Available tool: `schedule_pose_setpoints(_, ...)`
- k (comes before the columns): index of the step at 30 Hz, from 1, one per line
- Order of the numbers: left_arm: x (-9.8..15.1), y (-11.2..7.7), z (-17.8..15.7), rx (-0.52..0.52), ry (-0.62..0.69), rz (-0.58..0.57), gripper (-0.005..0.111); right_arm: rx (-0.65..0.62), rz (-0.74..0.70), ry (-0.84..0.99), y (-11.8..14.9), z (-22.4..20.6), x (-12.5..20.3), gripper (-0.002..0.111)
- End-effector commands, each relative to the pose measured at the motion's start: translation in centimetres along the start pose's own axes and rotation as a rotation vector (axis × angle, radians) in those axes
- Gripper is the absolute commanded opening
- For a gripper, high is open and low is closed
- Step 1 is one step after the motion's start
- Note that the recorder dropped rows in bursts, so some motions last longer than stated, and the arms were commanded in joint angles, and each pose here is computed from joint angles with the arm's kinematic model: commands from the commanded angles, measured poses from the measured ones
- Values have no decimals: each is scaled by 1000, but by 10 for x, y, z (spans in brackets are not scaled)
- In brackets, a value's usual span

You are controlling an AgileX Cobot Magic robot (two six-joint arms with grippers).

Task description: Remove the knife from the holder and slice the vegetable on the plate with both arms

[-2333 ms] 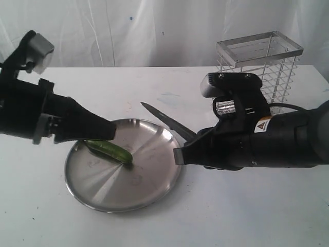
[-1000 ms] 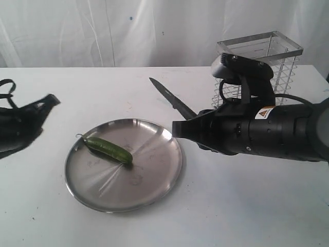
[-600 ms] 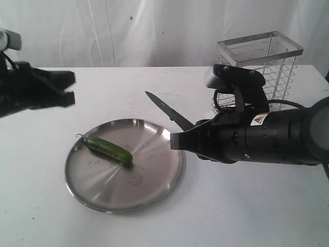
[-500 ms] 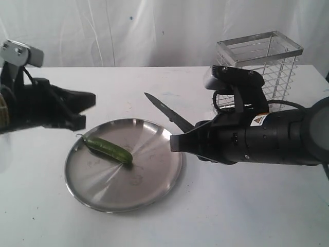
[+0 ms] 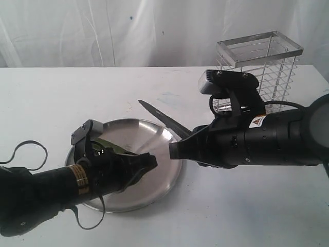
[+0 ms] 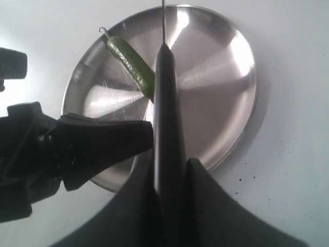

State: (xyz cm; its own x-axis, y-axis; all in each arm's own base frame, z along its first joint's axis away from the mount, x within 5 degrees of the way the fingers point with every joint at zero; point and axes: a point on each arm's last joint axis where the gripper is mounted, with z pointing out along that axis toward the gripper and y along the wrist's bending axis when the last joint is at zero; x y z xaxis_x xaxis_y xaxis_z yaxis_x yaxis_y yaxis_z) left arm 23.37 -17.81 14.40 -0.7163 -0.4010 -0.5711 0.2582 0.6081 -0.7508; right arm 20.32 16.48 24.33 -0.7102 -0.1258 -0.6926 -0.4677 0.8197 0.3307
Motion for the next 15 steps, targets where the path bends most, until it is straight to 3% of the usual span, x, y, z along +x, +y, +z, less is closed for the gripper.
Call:
schedule_pose_setpoints(1, -2, -5, 8, 109, -94, -43, 0, 7, 9, -24, -1, -1, -4, 0)
schedule_pose_setpoints(15, -15, -25, 31, 237, -81, 23, 0, -10, 58, 94, -2, 12, 8, 0)
